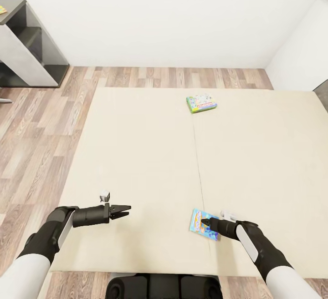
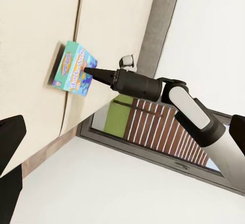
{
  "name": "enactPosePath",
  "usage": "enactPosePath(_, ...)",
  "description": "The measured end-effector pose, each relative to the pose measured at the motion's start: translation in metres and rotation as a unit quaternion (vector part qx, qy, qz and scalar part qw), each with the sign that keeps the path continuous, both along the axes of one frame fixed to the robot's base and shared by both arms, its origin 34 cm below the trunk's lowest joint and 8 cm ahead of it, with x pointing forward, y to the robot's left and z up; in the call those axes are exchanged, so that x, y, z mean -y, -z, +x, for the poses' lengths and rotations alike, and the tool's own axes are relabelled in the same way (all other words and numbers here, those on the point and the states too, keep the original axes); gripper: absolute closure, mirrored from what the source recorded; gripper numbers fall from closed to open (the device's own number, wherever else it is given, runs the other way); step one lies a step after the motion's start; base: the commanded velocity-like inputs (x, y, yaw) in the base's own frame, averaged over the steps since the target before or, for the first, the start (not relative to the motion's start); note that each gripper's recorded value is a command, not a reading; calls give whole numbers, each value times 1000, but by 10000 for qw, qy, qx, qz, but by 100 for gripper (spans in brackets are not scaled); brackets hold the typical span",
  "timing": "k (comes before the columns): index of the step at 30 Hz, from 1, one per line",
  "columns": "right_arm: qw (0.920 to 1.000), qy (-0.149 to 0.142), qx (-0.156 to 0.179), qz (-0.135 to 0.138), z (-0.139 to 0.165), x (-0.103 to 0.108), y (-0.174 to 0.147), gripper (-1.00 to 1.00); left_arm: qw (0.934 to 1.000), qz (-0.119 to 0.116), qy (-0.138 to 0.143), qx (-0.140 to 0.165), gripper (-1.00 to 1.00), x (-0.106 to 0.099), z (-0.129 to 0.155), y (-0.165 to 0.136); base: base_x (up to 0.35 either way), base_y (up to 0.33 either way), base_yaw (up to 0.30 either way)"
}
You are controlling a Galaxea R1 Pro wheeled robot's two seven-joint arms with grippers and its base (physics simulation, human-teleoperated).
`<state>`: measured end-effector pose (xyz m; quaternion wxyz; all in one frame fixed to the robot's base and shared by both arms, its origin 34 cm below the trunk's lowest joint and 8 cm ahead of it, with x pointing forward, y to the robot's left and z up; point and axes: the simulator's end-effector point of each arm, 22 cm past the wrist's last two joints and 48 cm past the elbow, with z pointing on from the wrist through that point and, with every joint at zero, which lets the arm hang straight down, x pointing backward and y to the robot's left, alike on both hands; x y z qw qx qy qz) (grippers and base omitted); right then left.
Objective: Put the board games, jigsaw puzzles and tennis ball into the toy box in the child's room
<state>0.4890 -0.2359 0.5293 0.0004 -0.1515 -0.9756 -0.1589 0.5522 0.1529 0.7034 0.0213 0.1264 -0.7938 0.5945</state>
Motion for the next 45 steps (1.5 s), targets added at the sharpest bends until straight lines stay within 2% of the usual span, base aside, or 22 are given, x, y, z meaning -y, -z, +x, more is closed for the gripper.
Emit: enactPosePath(45, 10000, -3, -52, 16, -5, -3, 4, -100, 10000, -10, -14, -50, -100, 0, -3, 4, 0, 0, 0)
